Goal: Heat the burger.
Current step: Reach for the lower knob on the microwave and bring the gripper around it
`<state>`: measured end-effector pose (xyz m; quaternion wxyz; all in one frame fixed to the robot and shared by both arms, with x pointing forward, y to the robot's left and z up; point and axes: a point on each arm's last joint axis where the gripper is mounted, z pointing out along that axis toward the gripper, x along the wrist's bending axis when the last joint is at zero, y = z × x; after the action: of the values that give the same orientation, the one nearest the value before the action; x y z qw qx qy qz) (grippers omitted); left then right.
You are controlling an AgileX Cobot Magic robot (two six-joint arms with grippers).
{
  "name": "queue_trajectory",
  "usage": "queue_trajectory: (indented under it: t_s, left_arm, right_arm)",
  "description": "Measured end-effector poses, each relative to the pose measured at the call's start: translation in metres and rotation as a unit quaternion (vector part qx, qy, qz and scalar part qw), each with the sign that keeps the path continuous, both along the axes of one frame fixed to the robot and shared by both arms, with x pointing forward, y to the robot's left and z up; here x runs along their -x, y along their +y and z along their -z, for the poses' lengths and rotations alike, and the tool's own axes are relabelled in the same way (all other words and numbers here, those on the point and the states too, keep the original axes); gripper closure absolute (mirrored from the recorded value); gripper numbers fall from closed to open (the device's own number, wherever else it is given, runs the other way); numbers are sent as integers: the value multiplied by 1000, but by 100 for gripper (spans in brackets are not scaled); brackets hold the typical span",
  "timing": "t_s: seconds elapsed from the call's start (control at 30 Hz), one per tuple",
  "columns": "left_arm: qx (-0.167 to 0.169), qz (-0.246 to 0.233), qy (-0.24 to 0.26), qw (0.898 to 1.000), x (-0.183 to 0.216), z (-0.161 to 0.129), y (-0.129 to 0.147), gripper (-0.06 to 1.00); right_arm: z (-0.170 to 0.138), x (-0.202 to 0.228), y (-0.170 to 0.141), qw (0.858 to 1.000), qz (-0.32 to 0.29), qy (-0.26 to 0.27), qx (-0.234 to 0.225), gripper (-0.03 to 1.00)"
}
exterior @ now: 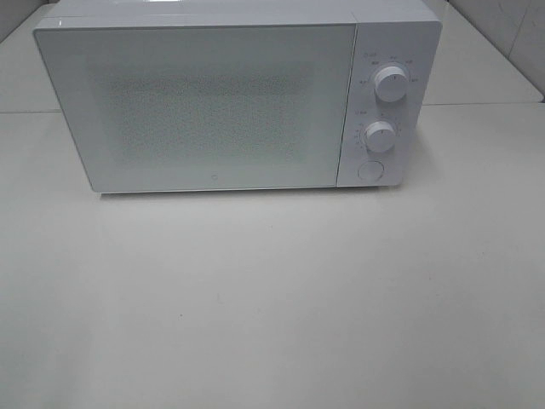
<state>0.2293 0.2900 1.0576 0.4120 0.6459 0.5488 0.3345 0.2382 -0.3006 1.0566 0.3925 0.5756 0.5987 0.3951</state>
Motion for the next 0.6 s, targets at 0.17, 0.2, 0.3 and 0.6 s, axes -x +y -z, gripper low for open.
queue_trajectory:
  t_s: [0.17, 0.2, 0.3, 0.6]
  left_arm:
    - [0, 0, 1, 1000, 0, 0, 0, -4]
    - [1, 0, 1, 1000, 0, 0, 0, -4]
    - [1, 0, 1, 1000, 0, 0, 0, -4]
    - [1, -1, 1, 1000, 0, 0, 0, -4]
  right_arm:
    - [0, 0, 0, 1000, 0, 0, 0, 21]
    - [0, 0, 0, 1000, 0, 0, 0, 21]
    - [0, 0, 0, 1000, 0, 0, 0, 21]
    - [0, 0, 0, 1000, 0, 0, 0, 21]
